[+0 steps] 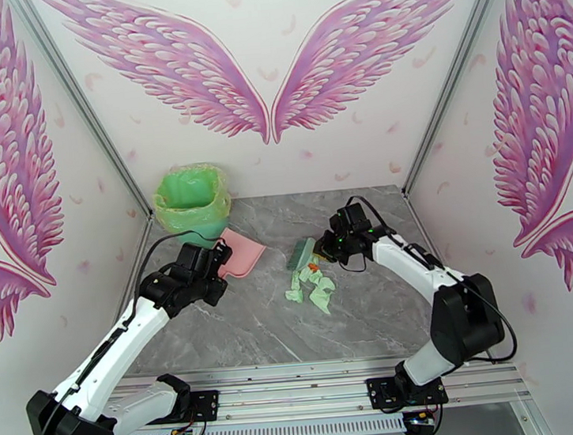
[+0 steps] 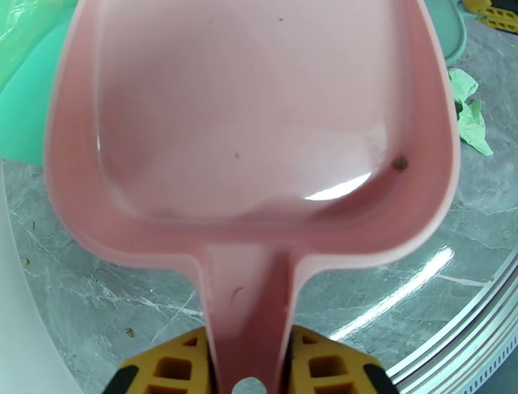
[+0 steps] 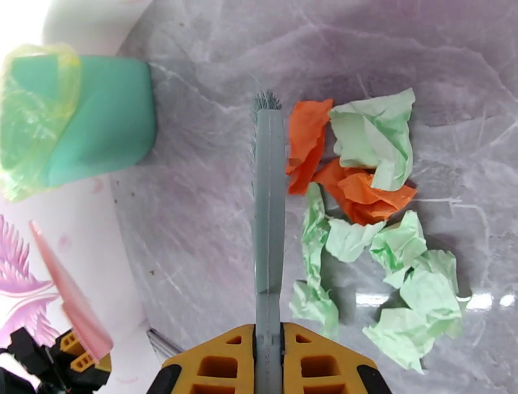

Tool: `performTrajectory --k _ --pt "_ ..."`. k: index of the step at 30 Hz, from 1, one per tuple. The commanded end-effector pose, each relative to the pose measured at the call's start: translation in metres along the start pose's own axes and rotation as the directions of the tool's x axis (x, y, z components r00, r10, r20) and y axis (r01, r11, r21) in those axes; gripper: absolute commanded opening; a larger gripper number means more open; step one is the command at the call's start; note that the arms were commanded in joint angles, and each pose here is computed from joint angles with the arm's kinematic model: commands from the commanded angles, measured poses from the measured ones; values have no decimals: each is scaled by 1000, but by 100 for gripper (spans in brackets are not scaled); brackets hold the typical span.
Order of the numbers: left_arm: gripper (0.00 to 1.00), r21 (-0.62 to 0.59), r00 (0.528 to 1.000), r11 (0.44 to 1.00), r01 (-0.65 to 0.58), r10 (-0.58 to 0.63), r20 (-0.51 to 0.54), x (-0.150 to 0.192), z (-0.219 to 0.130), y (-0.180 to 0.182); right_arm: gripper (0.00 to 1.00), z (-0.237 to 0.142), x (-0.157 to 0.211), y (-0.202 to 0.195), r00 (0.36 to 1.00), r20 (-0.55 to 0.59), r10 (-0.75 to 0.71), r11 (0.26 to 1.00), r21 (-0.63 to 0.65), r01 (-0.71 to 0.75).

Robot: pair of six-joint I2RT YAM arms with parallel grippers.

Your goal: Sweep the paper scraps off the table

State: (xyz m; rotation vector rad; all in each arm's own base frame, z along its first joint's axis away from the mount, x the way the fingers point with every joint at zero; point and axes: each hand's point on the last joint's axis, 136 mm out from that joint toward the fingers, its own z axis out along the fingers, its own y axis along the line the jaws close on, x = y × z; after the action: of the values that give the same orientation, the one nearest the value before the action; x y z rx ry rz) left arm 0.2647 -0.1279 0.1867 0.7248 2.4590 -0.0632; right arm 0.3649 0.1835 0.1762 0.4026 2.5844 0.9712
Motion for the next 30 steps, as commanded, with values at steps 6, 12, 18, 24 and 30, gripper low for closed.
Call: performTrajectory --k 6,12,18,24,30 --pt "0 74 993 994 -85 91 -79 16 0 -42 0 -102 -22 6 931 168 -325 925 261 276" --pt "0 118 974 982 -146 164 -160 34 6 -83 0 -129 -42 -24 858 124 -499 766 525 369" --pt "0 116 950 971 -211 231 -211 43 6 -111 0 -125 -71 -31 797 69 -600 646 630 431" --pt "0 199 945 972 -128 180 -271 53 8 -139 0 -100 -101 -19 722 14 -692 562 638 526" --pt "0 222 934 975 -33 109 -339 68 18 -155 0 -61 -121 -11 634 -98 -767 462 602 651"
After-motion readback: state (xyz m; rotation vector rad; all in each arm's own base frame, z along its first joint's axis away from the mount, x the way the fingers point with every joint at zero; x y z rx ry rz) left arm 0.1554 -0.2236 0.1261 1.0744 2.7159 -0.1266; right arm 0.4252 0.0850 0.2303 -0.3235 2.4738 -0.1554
